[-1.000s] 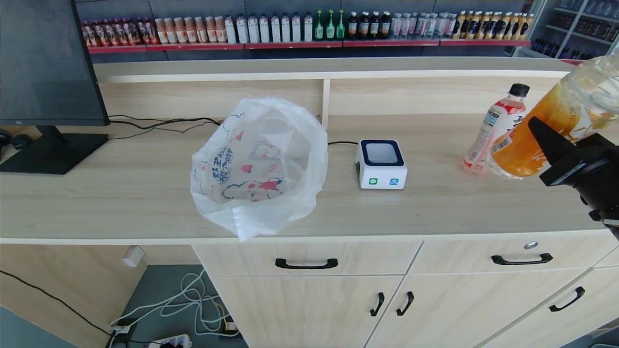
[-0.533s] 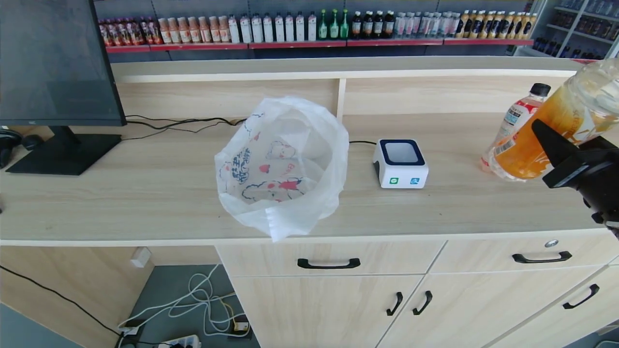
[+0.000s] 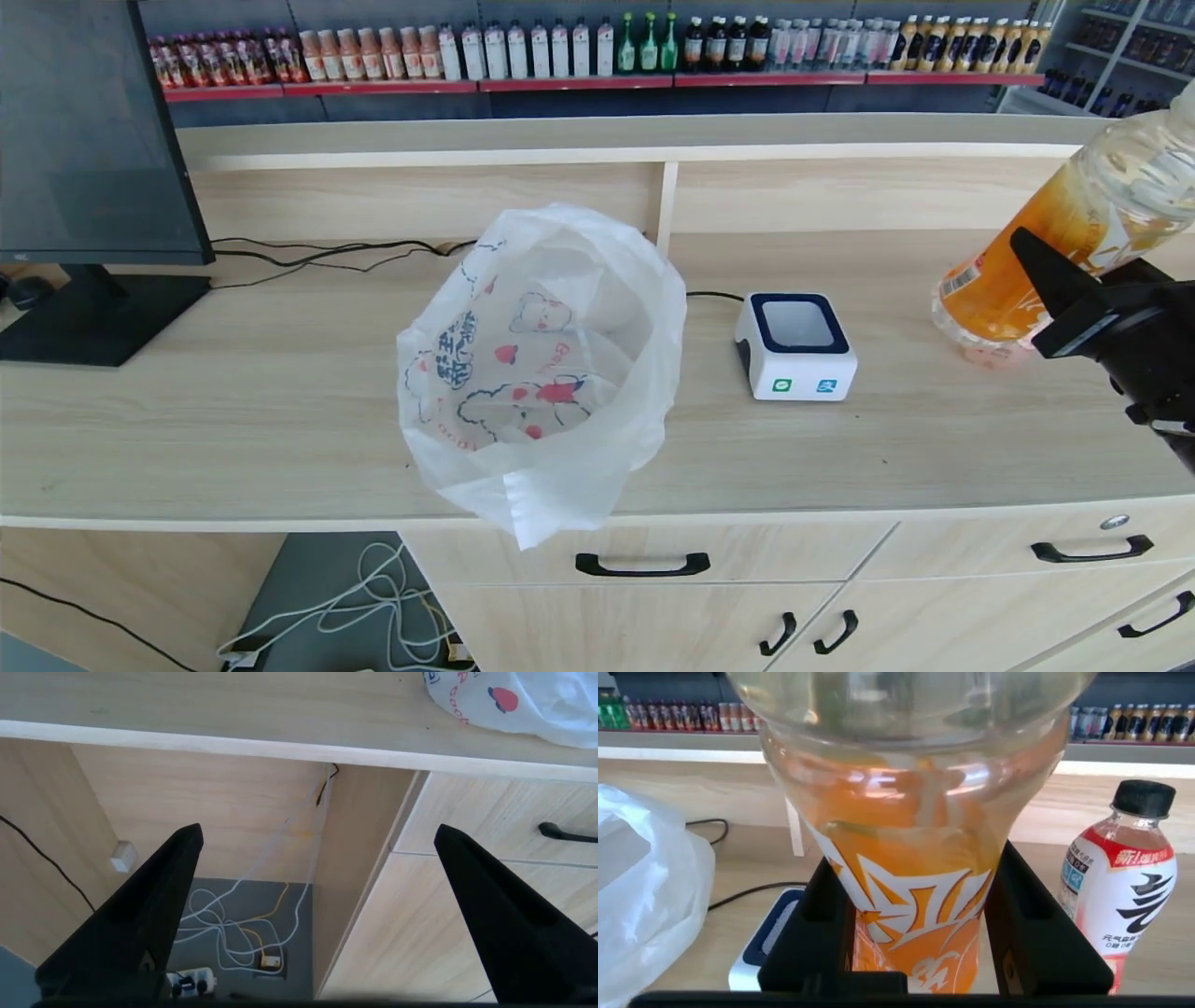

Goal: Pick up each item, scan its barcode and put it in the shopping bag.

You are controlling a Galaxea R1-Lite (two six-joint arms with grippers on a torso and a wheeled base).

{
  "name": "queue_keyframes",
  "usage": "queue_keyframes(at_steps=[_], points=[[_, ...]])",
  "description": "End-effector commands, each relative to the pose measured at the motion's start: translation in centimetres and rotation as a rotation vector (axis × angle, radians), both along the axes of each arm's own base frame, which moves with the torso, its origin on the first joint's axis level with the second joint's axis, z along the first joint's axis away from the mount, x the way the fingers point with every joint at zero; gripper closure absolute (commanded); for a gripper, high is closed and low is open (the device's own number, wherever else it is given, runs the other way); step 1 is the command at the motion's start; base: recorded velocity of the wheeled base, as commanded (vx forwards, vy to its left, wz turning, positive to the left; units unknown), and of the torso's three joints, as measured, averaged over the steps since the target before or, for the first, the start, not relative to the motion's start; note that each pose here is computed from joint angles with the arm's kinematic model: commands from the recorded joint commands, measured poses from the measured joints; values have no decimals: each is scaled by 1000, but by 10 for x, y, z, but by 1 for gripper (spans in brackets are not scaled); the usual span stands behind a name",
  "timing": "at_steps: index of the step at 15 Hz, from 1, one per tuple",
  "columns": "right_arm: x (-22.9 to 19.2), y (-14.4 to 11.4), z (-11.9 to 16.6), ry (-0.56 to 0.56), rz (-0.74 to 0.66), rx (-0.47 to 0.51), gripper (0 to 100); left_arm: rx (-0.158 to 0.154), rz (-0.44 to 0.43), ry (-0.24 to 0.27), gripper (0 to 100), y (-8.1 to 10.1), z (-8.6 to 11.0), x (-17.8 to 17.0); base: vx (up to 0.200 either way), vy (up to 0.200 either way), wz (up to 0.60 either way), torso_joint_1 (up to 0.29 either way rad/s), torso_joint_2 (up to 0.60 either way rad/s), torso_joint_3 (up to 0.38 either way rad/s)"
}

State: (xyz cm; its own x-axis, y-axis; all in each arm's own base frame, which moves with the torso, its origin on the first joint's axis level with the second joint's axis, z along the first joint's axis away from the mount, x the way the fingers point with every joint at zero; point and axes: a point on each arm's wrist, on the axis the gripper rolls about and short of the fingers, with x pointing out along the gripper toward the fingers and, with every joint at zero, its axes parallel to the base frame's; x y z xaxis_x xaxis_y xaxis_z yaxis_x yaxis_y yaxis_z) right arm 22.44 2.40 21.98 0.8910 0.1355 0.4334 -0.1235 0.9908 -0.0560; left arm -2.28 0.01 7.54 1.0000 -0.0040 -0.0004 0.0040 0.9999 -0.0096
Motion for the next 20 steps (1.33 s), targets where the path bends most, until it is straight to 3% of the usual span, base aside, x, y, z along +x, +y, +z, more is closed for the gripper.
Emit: queue_keyframes(at_steps=[1,8,11,16,20], points=[[3,1,-2,10,5,-2,100,0,1,0,0,0,0,0,0,0,0,0,0,0],[10,8,4,-18,25,-12,100,-1,1,0,0,0,0,0,0,0,343,-5,0,2],[14,34,10,-47,125,-11,100,-1,1,0,0,0,0,0,0,0,0,0,0,0],[-9,115,7,-34,462,-3,100,-1,3,0,0,0,0,0,0,0,0,0,0,0],[4,154,1,-27,552,-2,100,-3,3,0,0,0,0,0,0,0,0,0,0,0]])
